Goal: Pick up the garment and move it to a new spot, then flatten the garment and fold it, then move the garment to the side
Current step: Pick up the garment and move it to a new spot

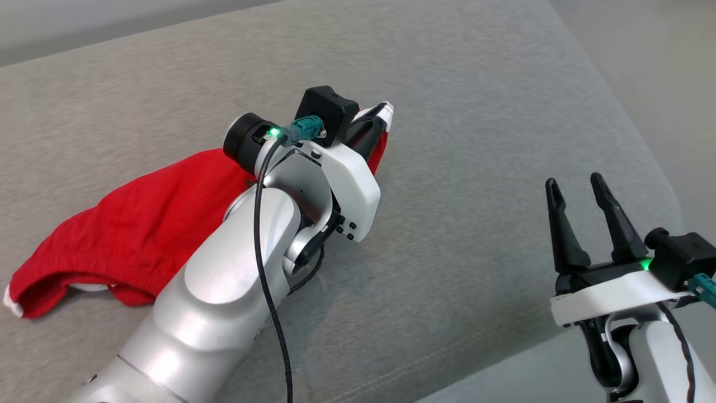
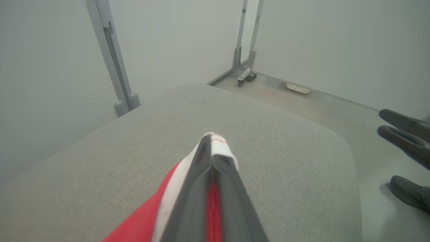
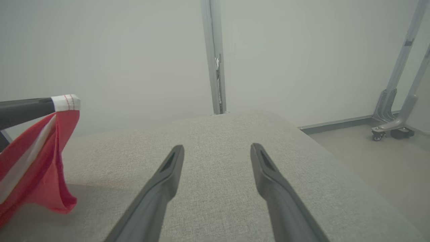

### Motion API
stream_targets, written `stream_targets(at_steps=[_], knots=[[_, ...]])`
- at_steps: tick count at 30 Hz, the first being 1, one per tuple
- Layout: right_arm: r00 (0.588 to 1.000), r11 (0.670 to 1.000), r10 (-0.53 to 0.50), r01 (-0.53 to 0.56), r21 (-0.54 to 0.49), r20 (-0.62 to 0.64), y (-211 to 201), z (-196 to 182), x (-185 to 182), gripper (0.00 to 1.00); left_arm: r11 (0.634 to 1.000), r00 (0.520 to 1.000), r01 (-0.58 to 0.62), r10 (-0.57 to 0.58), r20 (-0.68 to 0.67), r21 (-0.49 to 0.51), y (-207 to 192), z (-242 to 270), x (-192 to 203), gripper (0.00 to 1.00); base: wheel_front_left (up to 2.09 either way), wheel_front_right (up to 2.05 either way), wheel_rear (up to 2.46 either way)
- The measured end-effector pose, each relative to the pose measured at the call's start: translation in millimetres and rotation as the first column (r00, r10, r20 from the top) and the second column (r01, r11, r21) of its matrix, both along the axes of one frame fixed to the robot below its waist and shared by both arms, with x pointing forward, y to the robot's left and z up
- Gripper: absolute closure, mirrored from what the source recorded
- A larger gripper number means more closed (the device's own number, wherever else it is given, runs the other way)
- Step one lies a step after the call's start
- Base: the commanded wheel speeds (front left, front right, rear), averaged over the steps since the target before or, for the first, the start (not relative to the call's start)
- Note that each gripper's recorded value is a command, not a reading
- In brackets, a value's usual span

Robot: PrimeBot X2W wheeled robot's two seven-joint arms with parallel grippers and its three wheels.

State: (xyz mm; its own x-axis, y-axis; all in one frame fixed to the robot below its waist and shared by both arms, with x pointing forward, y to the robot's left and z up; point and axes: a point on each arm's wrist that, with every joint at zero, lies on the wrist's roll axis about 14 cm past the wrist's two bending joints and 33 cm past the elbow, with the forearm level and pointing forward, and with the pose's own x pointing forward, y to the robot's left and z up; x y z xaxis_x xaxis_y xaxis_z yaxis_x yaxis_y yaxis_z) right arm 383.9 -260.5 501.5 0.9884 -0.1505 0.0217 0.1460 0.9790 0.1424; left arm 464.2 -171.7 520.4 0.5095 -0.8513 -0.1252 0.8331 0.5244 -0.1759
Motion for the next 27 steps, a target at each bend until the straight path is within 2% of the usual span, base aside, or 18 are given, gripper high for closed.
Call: stream_targets(at_steps=[6,12,13,14,22,25,27], knots=[[0.997,0.997,-0.076,0.076,-0.003,-0.026,-21,-7,-20,0.00,0.998,0.997,0.055,-0.054,-0.057,0.024,-25,-22,-6,1.00,0.00,0.00,0.00],[0.997,0.998,-0.065,0.065,0.008,-0.052,-16,-19,-15,0.00,0.998,0.989,0.009,0.001,-0.151,0.062,-11,-56,3,1.00,0.00,0.00,0.00],[0.997,0.998,-0.056,0.057,0.011,-0.055,-14,-20,-13,0.00,0.998,0.987,0.000,0.011,-0.162,0.068,-7,-61,4,0.57,0.00,0.00,0.00],[0.997,0.999,-0.047,0.048,0.013,-0.057,-11,-22,-10,0.00,0.997,0.985,-0.004,0.016,-0.171,0.072,-4,-65,5,0.00,0.00,0.00,0.00],[0.998,0.999,0.036,-0.035,0.020,-0.045,8,-25,21,0.00,0.998,0.989,0.006,0.003,-0.146,0.060,18,-58,0,0.00,0.00,0.00,0.00],[0.997,0.997,0.070,-0.070,0.024,-0.032,18,-23,30,0.00,0.999,0.996,-0.046,0.047,-0.077,0.020,32,-36,8,0.00,0.00,0.00,0.00],[0.996,0.996,0.089,-0.089,0.025,-0.022,23,-21,36,0.00,0.993,0.993,-0.115,0.115,-0.029,0.003,52,-22,20,0.00,0.00,0.00,0.00]])
